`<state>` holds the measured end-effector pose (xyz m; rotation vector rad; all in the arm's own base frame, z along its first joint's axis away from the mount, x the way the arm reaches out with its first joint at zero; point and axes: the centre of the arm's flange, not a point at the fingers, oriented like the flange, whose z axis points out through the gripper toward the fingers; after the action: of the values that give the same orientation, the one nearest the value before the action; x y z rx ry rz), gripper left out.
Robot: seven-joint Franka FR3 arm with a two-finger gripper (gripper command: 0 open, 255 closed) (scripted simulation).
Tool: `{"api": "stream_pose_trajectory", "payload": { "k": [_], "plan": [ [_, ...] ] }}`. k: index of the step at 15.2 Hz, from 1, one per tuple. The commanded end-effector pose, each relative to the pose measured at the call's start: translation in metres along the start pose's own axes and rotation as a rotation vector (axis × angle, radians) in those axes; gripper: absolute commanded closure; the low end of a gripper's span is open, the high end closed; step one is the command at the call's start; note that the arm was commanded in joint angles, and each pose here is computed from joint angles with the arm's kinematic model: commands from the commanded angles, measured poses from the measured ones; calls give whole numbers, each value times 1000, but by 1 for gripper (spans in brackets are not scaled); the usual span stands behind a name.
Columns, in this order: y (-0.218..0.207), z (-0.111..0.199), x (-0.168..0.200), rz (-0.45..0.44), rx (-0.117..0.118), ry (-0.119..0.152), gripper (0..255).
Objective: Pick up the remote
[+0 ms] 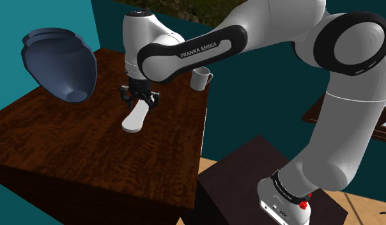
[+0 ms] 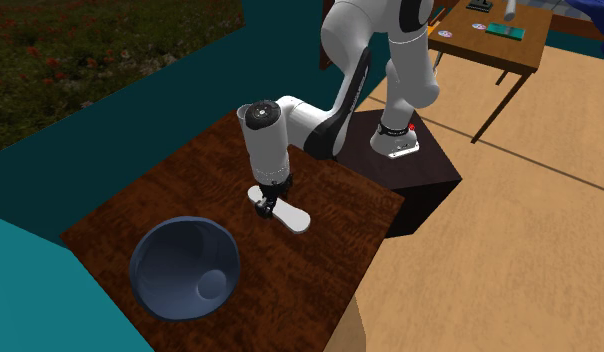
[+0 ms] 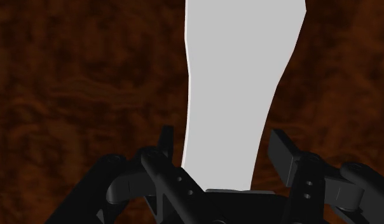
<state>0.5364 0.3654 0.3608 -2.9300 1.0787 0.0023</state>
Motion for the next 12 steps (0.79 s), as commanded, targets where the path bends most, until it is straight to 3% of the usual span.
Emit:
{"api": "stream_pose_trajectory", "payload": {
  "k": [1,12],
  "plan": [
    [0,-5,0,0,0,0,255],
    [-1,-63,-1,0,0,0,255]
  ]
}}
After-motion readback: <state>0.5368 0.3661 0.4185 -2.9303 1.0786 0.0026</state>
